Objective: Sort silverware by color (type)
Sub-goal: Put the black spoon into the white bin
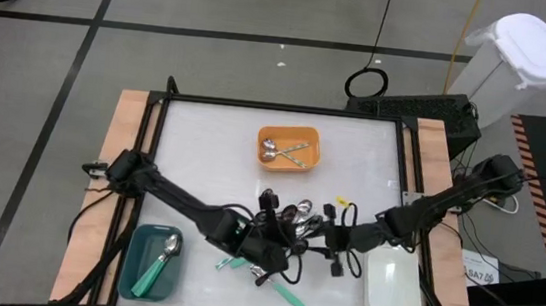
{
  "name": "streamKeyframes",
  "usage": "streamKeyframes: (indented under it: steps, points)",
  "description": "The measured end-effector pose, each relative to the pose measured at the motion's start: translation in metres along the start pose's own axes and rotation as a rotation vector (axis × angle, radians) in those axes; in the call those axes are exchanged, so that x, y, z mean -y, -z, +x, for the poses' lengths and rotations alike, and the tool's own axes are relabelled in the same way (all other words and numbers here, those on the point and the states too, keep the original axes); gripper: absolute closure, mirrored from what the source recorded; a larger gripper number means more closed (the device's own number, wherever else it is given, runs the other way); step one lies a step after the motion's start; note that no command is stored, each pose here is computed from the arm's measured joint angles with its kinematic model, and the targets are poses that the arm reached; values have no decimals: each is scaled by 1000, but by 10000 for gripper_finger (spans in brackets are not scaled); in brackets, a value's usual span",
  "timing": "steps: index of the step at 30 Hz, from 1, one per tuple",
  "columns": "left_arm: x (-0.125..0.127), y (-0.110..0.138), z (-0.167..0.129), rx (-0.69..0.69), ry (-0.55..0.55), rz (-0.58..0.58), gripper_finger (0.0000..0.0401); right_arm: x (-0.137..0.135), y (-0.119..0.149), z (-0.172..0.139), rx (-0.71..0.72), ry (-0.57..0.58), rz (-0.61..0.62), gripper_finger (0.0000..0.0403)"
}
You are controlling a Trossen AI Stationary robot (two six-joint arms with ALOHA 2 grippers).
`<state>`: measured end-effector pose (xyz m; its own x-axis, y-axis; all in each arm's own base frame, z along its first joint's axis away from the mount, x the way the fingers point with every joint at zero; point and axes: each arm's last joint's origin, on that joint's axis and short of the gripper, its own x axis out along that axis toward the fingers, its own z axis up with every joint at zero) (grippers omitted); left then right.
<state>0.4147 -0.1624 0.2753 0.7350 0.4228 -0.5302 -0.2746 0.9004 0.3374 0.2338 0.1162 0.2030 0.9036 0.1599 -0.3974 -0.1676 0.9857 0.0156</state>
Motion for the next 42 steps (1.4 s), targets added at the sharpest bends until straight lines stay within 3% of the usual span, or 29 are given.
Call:
streamKeyframes:
  steps: [2,8,14,20,31,42]
  points:
    - [0,-4,-2,46,-53,-51,400,-2,-2,5,46,6,9,287]
    - [1,-6,-11,144,-280,-196,400,-1,-3,19,159,171,32,287]
    - [15,-3,-29,229,-374,-265,400,-3,-8,25,271,170,55,287]
    - [28,-2,-45,300,-400,-343,401,-4,-17,26,381,82,91,287]
    - [37,-2,-36,312,-352,-391,401,-5,-8,40,389,22,176,285]
    - [43,-5,-23,324,-326,-404,400,-6,-6,42,395,4,155,236]
